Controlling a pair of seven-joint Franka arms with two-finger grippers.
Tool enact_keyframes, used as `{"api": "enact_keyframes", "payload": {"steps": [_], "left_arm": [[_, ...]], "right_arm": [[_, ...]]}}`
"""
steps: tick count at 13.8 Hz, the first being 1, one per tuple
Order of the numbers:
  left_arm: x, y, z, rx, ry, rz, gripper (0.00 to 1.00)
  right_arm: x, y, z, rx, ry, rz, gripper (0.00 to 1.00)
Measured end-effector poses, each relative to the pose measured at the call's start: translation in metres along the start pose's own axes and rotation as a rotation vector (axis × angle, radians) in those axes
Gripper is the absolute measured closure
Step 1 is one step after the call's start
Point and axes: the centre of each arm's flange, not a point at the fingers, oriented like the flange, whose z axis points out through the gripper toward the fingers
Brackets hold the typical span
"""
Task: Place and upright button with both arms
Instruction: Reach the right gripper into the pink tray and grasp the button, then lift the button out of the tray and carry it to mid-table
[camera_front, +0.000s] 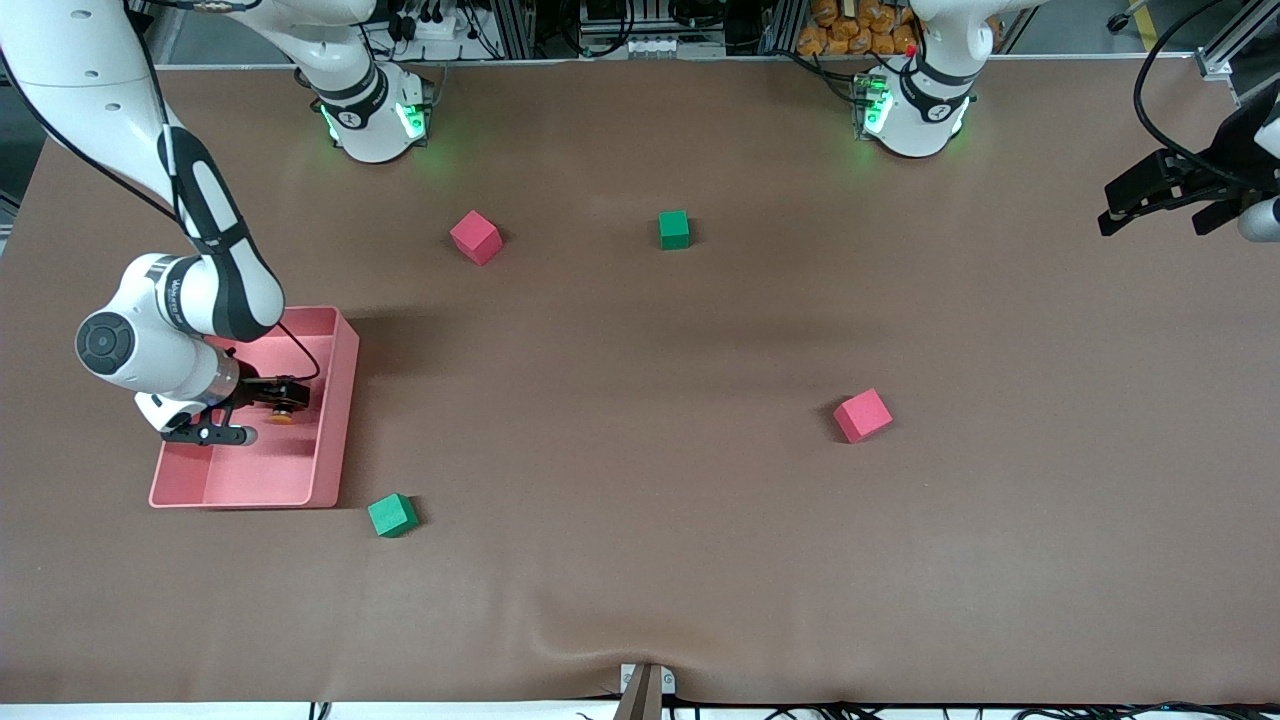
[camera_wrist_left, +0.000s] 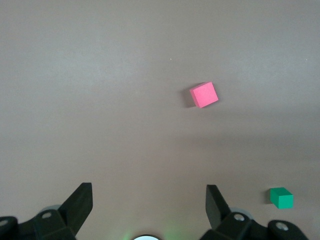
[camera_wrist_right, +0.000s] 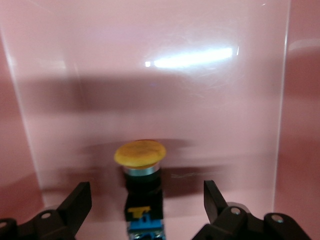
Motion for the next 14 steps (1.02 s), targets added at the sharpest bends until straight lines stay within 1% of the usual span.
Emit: {"api": "enact_keyframes", "payload": {"steps": [2, 3, 4, 6, 9, 10, 12, 14], "left_arm": [[0.002, 0.0, 0.004, -0.001, -0.007, 0.001, 0.0], [0.003, 0.0, 0.005, -0.002, -0.009, 0.001, 0.0], [0.003, 0.0, 0.005, -0.002, -0.009, 0.001, 0.0], [0.003, 0.0, 0.005, -0.002, -0.009, 0.001, 0.0], [0.003, 0.0, 0.006, -0.002, -0.011, 0.002, 0.0], [0.003, 0.0, 0.006, -0.001, -0.012, 0.002, 0.0], [0.003, 0.0, 0.007, -0.001, -0.014, 0.002, 0.0], [0.003, 0.0, 0.009, -0.001, -0.019, 0.002, 0.0]], "right_arm": [[0.0, 0.003, 0.007, 0.025, 0.0, 0.03, 0.0], [0.0, 0.002, 0.01, 0.039, 0.001, 0.039, 0.05], [0.0, 0.001, 0.012, 0.046, 0.001, 0.045, 0.07], [0.0, 0.0, 0.014, 0.049, 0.0, 0.043, 0.27], [0.003, 0.002, 0.01, 0.048, 0.005, -0.016, 0.64], [0.005, 0.003, 0.007, 0.052, -0.004, -0.034, 0.69], [0.011, 0.004, -0.004, 0.067, -0.051, -0.058, 0.68], [0.023, 0.011, -0.031, 0.084, -0.109, -0.063, 0.68]]}}
